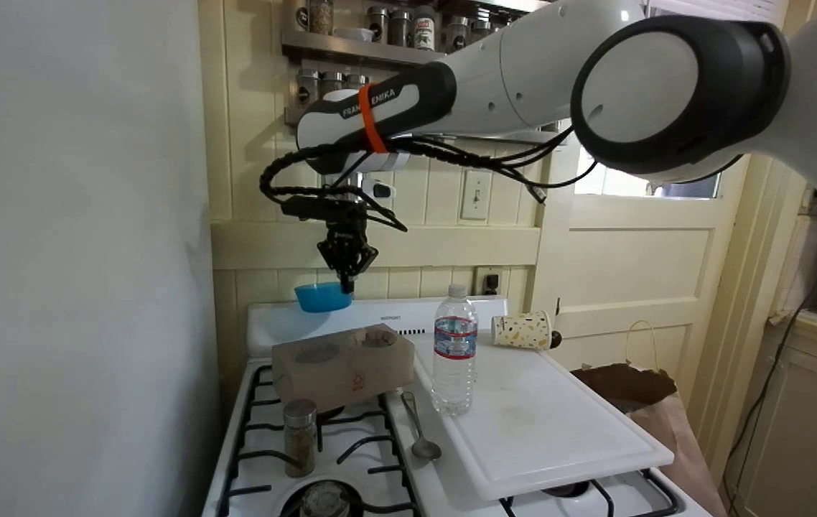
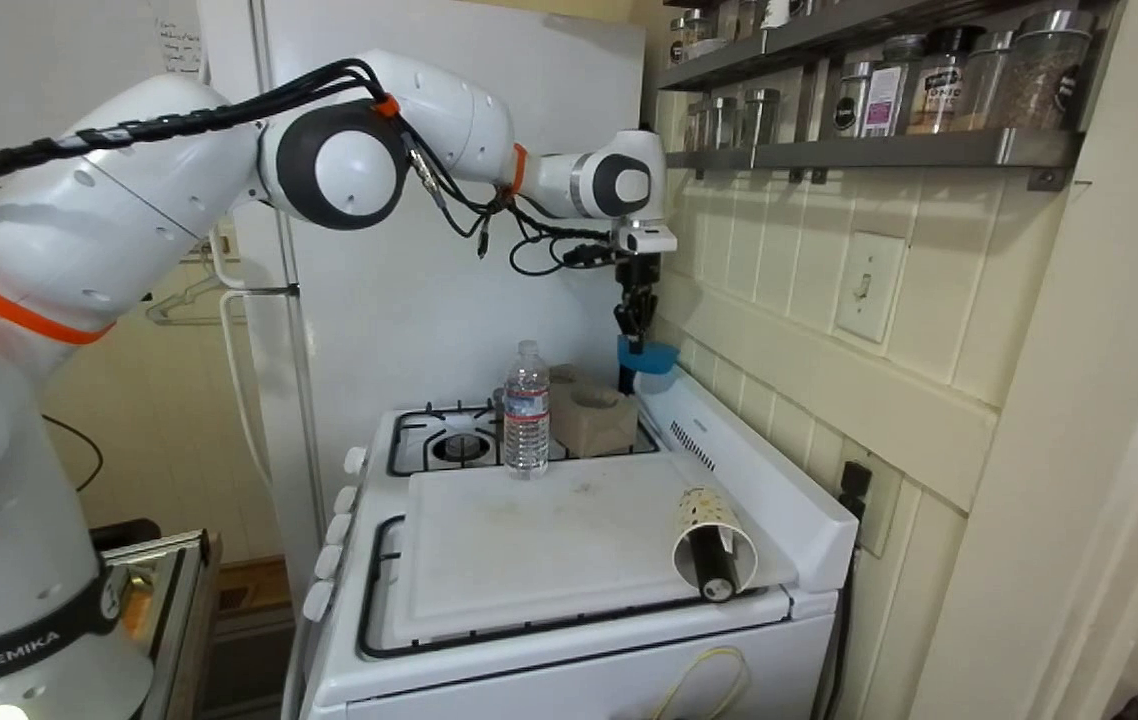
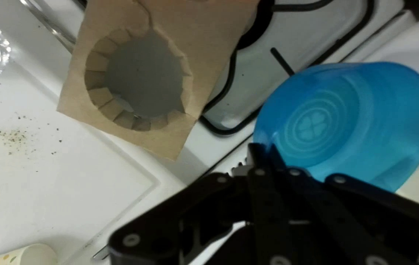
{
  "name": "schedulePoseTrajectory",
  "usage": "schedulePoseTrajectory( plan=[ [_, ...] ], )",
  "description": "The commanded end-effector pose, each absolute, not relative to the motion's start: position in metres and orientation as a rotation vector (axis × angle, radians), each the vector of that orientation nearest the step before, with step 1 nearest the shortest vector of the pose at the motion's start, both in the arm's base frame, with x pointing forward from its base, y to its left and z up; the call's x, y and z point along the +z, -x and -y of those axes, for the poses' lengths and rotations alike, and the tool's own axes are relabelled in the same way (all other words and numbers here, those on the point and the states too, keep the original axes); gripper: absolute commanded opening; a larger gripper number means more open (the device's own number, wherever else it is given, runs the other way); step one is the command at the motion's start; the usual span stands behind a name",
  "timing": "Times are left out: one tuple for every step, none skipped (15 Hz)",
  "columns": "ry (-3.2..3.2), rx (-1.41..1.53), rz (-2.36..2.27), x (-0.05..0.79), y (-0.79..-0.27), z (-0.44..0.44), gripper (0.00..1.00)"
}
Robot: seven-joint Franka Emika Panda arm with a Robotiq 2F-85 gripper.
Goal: Move the blue bowl to the right
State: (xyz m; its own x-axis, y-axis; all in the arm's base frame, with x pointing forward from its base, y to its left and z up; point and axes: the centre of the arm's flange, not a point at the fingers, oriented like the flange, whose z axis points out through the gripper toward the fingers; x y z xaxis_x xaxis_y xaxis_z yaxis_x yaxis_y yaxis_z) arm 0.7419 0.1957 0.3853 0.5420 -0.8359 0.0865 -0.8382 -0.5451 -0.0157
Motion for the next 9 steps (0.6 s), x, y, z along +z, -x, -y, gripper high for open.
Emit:
schedulePoseTrajectory(
  plan=[
    [-2.708,0.28,1.614,0.382,-0.694,-0.204,0.01],
    [-2.698,0.313,1.655,0.38,-0.69,-0.208,0.01],
    [-2.693,0.335,1.698,0.376,-0.683,-0.211,0.01],
    [-2.677,0.369,1.757,0.372,-0.674,-0.212,0.01],
    [-2.654,0.401,1.832,0.37,-0.666,-0.211,0.01],
    [-2.619,0.426,1.926,0.37,-0.657,-0.205,0.01],
    [-2.589,0.439,2.002,0.37,-0.649,-0.197,0.01],
    [-2.555,0.457,2.078,0.371,-0.646,-0.192,0.01],
    [-2.52,0.479,2.152,0.372,-0.642,-0.188,0.01]
  ],
)
